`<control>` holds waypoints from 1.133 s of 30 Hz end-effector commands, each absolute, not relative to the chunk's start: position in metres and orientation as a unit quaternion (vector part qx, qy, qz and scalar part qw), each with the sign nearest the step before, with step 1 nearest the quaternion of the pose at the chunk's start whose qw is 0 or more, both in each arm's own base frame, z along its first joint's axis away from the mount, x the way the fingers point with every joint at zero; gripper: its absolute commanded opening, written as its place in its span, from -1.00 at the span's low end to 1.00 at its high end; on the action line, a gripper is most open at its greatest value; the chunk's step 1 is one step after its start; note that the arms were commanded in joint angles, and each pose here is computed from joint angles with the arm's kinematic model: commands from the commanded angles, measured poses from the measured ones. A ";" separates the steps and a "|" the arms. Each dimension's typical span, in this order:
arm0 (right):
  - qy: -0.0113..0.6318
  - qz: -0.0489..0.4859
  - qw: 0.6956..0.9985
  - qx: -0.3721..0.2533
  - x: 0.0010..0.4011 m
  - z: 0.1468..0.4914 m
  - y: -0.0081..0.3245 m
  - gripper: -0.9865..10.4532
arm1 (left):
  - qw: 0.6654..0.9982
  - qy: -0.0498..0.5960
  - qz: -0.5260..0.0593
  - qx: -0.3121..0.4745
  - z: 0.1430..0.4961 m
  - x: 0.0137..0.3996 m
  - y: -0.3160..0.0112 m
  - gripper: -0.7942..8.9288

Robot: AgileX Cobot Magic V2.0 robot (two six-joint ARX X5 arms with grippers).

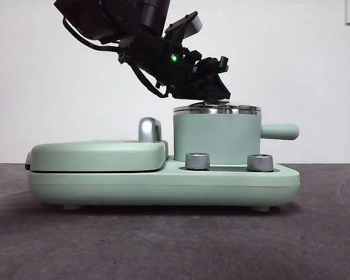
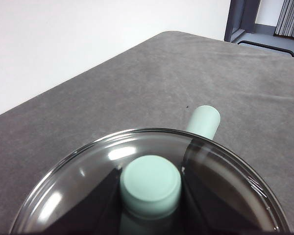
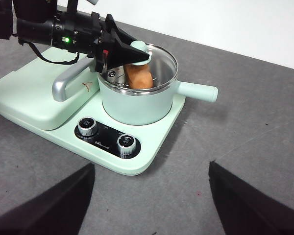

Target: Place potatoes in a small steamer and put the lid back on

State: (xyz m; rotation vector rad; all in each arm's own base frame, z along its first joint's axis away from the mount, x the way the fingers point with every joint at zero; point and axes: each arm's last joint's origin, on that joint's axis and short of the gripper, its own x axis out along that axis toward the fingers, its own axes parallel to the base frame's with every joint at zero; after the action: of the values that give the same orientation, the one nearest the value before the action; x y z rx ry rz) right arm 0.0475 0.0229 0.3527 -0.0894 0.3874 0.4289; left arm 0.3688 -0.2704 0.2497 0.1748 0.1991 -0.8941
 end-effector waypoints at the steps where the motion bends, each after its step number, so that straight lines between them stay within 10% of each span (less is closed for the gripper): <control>1: 0.187 0.213 0.958 -0.037 0.047 0.356 0.023 -0.20 | 0.892 0.089 -0.435 0.087 0.248 0.372 -0.277 -0.81; 11: 0.190 0.213 0.958 -0.038 0.047 0.355 0.023 -0.20 | 0.893 0.083 -0.434 0.081 0.258 0.369 -0.275 -0.06; 24: 0.190 0.213 0.958 -0.038 0.047 0.355 0.023 -0.20 | 0.911 0.150 -0.384 0.018 0.343 0.334 -0.206 -0.07; 34: 0.190 0.213 0.958 -0.039 0.047 0.355 0.023 -0.20 | 0.933 0.171 -0.316 -0.022 0.341 0.271 -0.121 -0.07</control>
State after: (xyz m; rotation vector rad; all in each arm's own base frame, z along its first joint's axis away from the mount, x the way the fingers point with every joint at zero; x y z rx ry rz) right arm 0.0472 0.0227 0.3517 -0.0921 0.3982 0.4289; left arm 0.2778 -0.1243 0.3400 -0.0184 0.3639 -0.6467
